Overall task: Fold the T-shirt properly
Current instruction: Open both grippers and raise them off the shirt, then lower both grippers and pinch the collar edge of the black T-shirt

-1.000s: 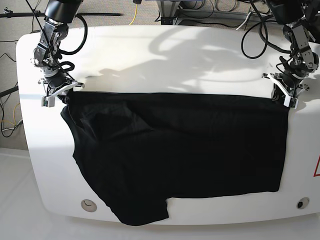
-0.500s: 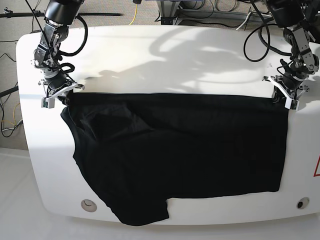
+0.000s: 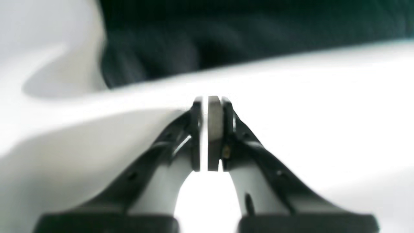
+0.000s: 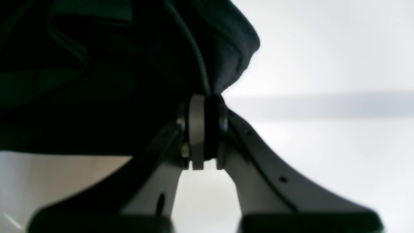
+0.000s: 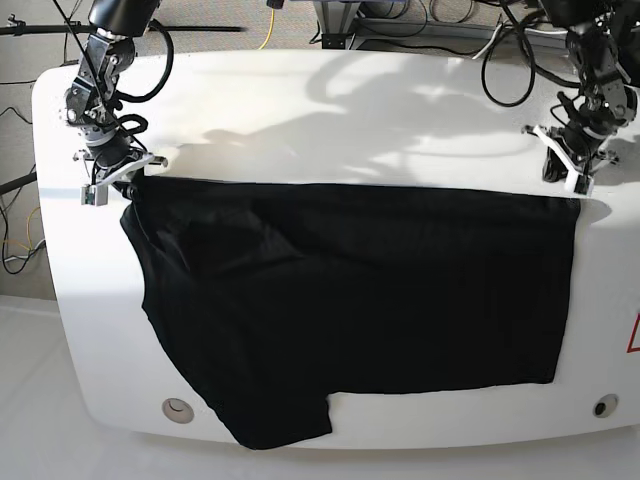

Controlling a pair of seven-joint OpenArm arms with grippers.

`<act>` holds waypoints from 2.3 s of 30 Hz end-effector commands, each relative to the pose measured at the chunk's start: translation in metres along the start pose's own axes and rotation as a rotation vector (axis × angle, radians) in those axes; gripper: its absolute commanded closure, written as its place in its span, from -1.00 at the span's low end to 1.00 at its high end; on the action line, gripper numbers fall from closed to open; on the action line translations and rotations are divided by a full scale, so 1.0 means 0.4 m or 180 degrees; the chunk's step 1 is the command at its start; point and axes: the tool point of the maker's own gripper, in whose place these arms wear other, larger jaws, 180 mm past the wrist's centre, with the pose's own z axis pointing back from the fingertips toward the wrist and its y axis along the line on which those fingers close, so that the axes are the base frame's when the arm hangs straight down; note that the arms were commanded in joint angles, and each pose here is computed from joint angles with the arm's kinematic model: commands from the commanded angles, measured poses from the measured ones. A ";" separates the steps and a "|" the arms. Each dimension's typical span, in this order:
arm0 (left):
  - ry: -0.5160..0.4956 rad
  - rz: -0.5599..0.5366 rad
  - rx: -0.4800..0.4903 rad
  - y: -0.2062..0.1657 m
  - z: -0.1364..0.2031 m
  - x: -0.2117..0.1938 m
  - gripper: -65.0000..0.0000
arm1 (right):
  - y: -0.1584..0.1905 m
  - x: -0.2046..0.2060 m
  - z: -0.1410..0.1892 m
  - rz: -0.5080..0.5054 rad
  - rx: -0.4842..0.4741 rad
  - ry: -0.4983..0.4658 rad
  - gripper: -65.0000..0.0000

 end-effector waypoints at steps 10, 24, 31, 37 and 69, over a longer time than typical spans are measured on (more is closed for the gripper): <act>0.0217 -0.0320 0.0507 0.063 0.106 -0.033 0.50 | -0.034 0.033 0.050 0.0126 -0.0118 -0.0151 0.99; 0.0342 -0.0007 0.0684 0.136 0.066 -0.028 -0.31 | -0.033 0.006 0.044 0.0105 -0.0103 -0.0063 1.00; 0.0219 0.0183 0.0744 0.189 0.037 0.017 -0.35 | -0.040 0.013 0.043 0.0082 -0.0124 -0.0078 1.00; 0.0171 0.0343 0.0686 0.198 -0.008 0.035 -0.34 | -0.038 0.011 0.043 0.0089 -0.0121 -0.0065 1.00; 0.0163 0.0185 0.0200 0.069 -0.136 0.083 -0.32 | -0.040 -0.002 0.048 0.0105 -0.0145 -0.0008 1.00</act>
